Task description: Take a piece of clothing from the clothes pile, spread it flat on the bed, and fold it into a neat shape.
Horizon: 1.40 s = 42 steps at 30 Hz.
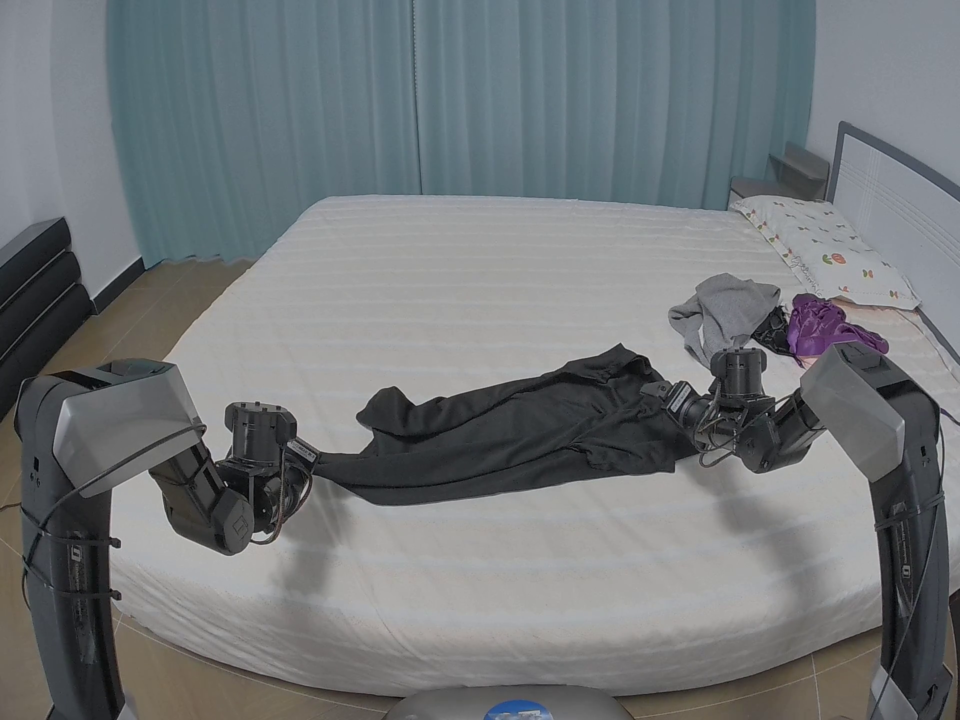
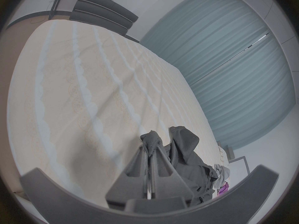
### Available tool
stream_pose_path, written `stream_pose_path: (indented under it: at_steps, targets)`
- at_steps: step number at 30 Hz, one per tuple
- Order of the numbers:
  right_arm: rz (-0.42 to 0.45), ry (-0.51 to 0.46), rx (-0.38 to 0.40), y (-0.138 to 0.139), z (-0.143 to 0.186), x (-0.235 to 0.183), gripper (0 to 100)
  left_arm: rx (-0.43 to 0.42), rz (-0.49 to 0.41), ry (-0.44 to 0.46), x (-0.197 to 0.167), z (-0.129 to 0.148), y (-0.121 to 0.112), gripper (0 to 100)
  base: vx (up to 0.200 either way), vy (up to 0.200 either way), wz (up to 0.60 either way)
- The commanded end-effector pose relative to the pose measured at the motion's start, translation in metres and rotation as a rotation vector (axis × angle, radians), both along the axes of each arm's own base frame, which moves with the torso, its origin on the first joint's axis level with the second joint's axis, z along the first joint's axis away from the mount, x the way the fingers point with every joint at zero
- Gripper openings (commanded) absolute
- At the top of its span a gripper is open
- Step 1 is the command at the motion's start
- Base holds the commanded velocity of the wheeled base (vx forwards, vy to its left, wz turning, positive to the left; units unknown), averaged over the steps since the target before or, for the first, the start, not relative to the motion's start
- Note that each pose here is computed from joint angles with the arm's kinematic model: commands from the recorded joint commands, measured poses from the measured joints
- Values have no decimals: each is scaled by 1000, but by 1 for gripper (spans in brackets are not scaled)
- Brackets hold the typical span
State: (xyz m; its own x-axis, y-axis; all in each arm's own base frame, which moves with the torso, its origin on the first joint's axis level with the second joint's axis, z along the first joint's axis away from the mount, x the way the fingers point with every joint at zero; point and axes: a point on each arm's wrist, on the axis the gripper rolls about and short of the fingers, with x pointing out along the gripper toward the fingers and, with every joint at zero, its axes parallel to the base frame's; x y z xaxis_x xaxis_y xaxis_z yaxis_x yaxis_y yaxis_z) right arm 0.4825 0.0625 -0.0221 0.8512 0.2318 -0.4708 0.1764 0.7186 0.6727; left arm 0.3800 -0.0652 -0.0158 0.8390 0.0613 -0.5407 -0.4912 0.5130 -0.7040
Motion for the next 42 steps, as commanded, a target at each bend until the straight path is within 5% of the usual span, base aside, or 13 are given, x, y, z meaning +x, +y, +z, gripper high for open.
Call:
stream_pose_path:
  at_steps: [1, 17, 18, 31, 42]
  targets:
    - [79, 36, -47, -3, 15, -27, 100, 1, -1, 6, -1, -1, 0, 0, 0, 0, 0]
    - [123, 127, -106, 1, -30, -36, 100, 1, -3, 1, 0, -1, -1, 0, 0, 0, 0]
    - [128, 130, -106, 2, -32, -36, 0, 2, -4, 1, 0, -1, -1, 0, 0, 0, 0]
    - [105, 125, -86, -5, -6, -50, 0, 4, -5, 3, -1, -1, -1, 0, 0, 0, 0]
    - [134, 168, 0, -18, 51, -120, 0, 97, -82, 27, -21, 13, -4, 0, 0, 0, 0]
